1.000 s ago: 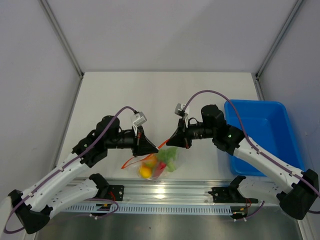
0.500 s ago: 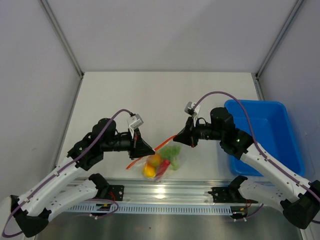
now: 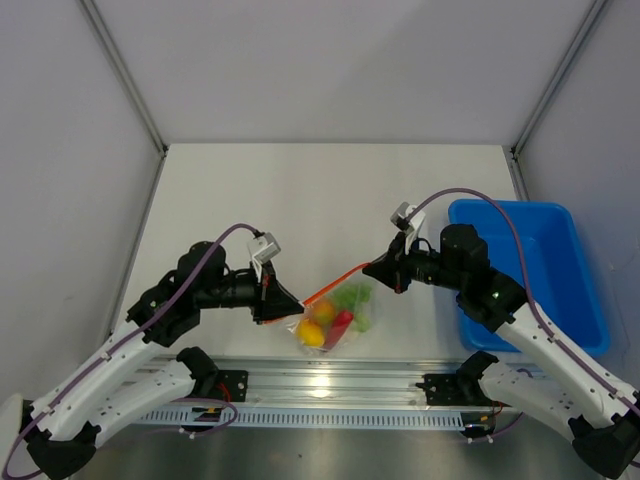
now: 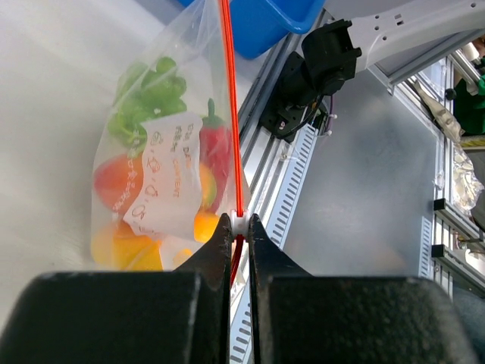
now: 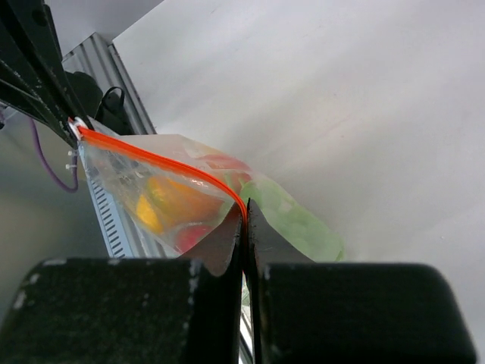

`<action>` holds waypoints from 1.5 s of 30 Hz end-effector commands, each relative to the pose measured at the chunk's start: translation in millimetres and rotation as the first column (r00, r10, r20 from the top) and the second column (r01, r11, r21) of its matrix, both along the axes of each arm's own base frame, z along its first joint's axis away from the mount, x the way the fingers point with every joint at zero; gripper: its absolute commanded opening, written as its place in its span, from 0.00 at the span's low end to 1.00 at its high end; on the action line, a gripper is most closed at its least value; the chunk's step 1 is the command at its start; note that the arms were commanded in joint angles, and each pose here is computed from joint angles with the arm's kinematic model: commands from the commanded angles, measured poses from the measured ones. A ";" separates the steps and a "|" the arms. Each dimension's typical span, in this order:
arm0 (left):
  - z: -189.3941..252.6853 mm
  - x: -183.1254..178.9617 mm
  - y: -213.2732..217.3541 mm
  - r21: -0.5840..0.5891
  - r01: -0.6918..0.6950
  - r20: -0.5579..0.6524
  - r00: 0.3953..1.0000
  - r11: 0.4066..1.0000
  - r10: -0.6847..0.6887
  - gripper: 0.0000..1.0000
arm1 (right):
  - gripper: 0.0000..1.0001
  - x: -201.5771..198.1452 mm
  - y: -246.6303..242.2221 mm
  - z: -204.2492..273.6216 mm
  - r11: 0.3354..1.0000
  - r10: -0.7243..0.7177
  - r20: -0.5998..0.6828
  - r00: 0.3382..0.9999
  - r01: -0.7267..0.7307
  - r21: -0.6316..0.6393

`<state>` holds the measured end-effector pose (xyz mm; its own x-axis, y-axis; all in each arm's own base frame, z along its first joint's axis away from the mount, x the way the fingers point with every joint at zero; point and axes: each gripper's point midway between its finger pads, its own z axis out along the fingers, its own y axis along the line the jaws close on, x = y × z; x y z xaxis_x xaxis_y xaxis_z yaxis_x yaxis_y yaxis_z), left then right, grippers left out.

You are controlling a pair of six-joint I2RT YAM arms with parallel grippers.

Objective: Place the food in the zip-top bag and seal the zipper
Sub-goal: Zip the zipper food storage bag at the center of the board, then place the zipper food storage bag at the center of the board.

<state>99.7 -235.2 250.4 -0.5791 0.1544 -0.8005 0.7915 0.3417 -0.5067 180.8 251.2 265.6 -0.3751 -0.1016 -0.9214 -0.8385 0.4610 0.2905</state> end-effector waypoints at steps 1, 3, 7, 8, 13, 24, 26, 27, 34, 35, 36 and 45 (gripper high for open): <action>-1.0 -4.3 7.2 0.016 0.001 0.008 1.000 1.000 -0.001 0.05 | 0.00 18.9 -13.8 10.9 0.993 -0.117 0.061 0.991 0.116 0.008; -2.7 -4.5 9.2 0.026 -0.006 0.008 1.000 1.000 0.005 0.05 | 0.00 19.2 -15.2 9.5 0.992 -0.123 0.060 0.991 0.124 0.003; -5.9 -4.9 13.9 0.044 -0.021 0.007 1.000 0.999 0.021 0.05 | 0.00 21.5 -18.8 11.2 0.989 -0.148 0.068 0.987 0.148 0.009; -6.3 -5.1 14.7 0.046 -0.024 0.008 1.000 0.999 0.023 0.05 | 0.00 22.1 -20.1 10.3 0.988 -0.156 0.066 0.986 0.156 0.008; -11.0 -6.9 20.3 0.069 -0.039 0.001 0.999 0.997 0.039 0.05 | 0.00 26.2 -26.0 10.6 0.983 -0.186 0.070 0.980 0.186 0.006; -12.8 -7.4 32.2 0.099 -0.101 -0.010 0.995 0.990 0.103 0.05 | 0.00 28.7 -37.8 13.9 0.976 -0.218 0.072 0.973 0.218 0.013; -13.9 -8.5 33.4 0.105 -0.109 -0.028 0.993 0.988 0.113 0.04 | 0.00 29.2 -38.3 12.8 0.975 -0.221 0.069 0.973 0.221 0.009; -14.1 -8.7 34.1 0.105 -0.113 -0.029 0.993 0.988 0.117 0.04 | 0.00 29.5 -38.7 12.8 0.975 -0.222 0.069 0.973 0.222 0.009; -15.2 -10.0 38.1 0.112 -0.130 -0.031 0.990 0.985 0.134 0.06 | 0.00 30.5 -39.1 12.5 0.975 -0.221 0.065 0.973 0.221 0.010; -15.5 -10.2 38.2 0.112 -0.130 -0.033 0.990 0.985 0.135 0.06 | 0.00 30.6 -38.8 12.5 0.975 -0.220 0.063 0.973 0.220 0.011; -15.9 -9.3 38.4 0.113 -0.135 -0.033 0.990 0.984 0.140 0.06 | 0.00 30.6 -38.3 12.4 0.976 -0.217 0.064 0.974 0.217 0.011; -21.7 1.9 36.5 0.139 -0.196 -0.079 0.975 0.971 0.208 0.35 | 0.00 28.9 -32.1 -0.3 0.982 -0.188 0.029 0.982 0.188 0.005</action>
<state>94.7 -199.8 222.2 -0.6552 0.1658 -0.7371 0.6927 0.5212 -0.4985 202.5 218.1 256.7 -0.3941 -0.0637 -0.9168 -0.7453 0.6059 0.2783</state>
